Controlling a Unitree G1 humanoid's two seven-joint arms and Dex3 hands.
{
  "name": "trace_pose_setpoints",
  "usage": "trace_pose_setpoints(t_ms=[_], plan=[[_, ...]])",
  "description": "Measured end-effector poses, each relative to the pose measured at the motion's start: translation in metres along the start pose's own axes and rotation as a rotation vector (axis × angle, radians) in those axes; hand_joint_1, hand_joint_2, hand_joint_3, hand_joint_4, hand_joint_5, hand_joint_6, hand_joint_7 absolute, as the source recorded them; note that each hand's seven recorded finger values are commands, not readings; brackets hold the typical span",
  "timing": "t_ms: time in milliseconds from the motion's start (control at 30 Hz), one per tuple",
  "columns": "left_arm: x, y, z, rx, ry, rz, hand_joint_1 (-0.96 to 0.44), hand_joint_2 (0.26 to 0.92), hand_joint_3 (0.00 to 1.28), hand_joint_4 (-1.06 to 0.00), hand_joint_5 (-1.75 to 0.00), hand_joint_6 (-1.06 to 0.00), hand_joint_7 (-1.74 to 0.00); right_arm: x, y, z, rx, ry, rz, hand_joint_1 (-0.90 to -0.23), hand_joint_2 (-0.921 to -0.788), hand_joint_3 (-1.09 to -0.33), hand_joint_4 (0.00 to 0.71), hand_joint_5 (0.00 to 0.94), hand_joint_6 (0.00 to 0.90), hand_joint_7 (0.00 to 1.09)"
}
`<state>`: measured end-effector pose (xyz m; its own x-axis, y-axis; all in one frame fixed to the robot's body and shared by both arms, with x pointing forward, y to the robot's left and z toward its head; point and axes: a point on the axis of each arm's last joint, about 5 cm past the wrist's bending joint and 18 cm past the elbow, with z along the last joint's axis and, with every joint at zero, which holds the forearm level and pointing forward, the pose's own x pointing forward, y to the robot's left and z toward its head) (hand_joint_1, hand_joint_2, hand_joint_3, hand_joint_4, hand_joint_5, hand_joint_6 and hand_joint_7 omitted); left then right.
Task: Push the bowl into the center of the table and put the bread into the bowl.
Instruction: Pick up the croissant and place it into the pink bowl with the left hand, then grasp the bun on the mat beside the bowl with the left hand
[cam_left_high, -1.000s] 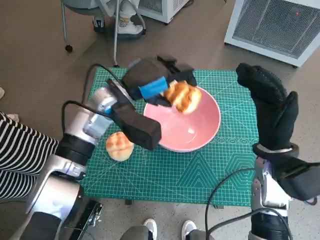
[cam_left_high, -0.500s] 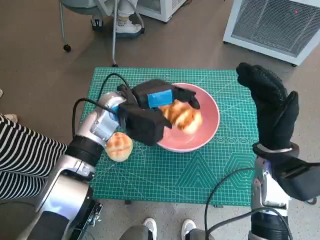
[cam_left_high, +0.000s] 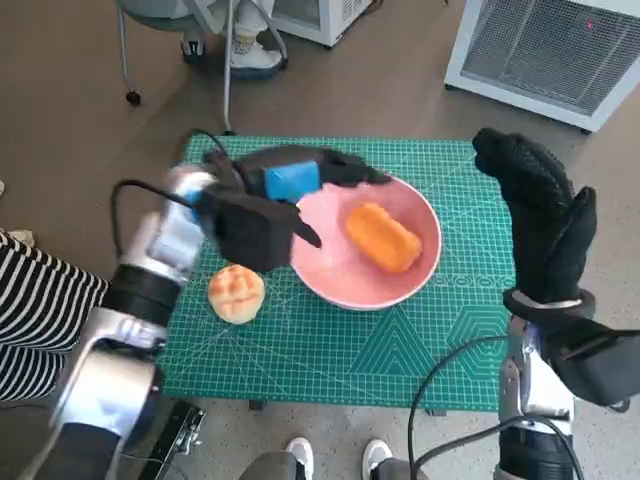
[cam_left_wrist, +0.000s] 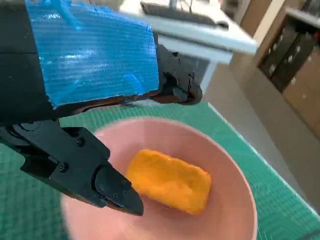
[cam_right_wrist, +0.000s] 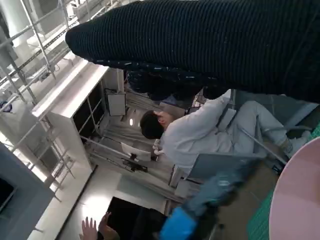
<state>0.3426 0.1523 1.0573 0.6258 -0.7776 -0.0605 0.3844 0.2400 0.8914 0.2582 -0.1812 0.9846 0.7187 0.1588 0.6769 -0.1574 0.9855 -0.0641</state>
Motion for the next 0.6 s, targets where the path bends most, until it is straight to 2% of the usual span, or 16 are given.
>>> trace_pose_setpoints(t_ms=[200,600], plan=[[-0.024,0.007,-0.005,0.009,0.003,0.024,-0.15,0.744,0.00,-0.14,0.00,-0.29,-0.01,0.0000,0.000,0.000,0.004,0.002,0.000,-0.712,-0.921,-0.687,0.198,0.001,0.140,0.37],[-0.074,0.016,-0.011,0.071,0.073,0.047,-0.31,0.765,0.01,-0.15,0.00,-0.31,-0.01,0.0004,0.001,-0.001,0.009,0.002,0.004,-0.718,-0.921,-0.686,0.198,0.001,0.138,0.38]])
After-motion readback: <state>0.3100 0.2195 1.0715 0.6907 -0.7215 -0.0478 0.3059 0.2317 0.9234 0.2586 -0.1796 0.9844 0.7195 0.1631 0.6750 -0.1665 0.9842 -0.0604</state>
